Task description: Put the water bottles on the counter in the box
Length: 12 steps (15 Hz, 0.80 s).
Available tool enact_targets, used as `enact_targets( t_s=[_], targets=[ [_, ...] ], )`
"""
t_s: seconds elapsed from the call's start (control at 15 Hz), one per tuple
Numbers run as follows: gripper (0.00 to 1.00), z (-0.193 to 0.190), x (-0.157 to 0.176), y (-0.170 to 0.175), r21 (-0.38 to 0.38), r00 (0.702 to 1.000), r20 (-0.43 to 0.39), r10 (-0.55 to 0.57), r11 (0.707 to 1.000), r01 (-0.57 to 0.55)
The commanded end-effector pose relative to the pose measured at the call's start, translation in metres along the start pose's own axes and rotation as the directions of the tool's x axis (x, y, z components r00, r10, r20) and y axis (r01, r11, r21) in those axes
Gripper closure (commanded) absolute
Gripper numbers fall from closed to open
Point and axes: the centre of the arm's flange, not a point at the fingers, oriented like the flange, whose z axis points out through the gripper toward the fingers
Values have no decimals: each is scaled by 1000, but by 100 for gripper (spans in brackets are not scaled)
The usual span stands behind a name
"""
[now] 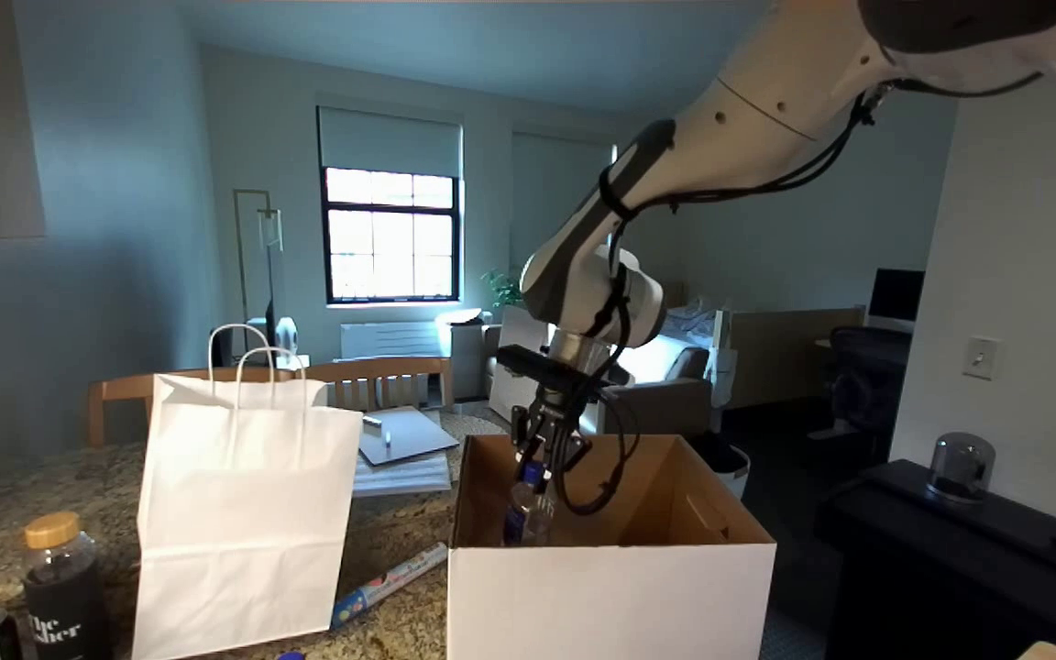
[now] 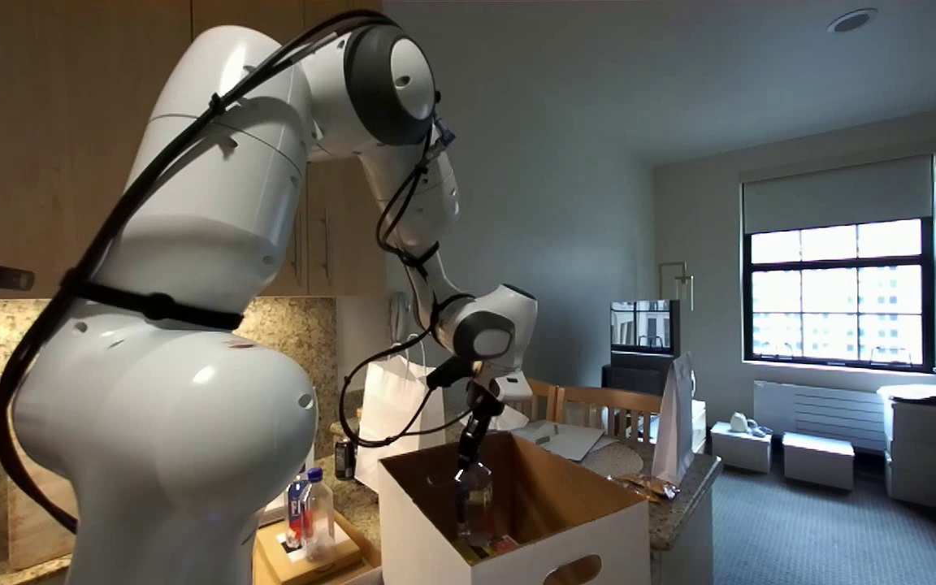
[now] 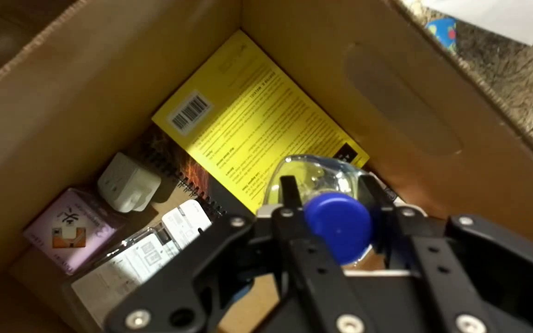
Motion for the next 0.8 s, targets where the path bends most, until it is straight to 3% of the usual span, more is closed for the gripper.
enact_targets(
  t_s=[0.0, 0.2, 0.4, 0.67, 0.73],
  targets=[
    [85, 41, 8, 11, 32, 998, 34, 58, 998, -59],
    [85, 62, 10, 18, 34, 993, 68, 96, 995, -99],
    [85, 55, 6, 16, 53, 990, 89, 107, 992, -112],
    [86, 56, 6, 13, 25, 989, 104, 109, 993, -112],
    [62, 56, 6, 12, 25, 989, 105, 109, 993, -112]
  ],
)
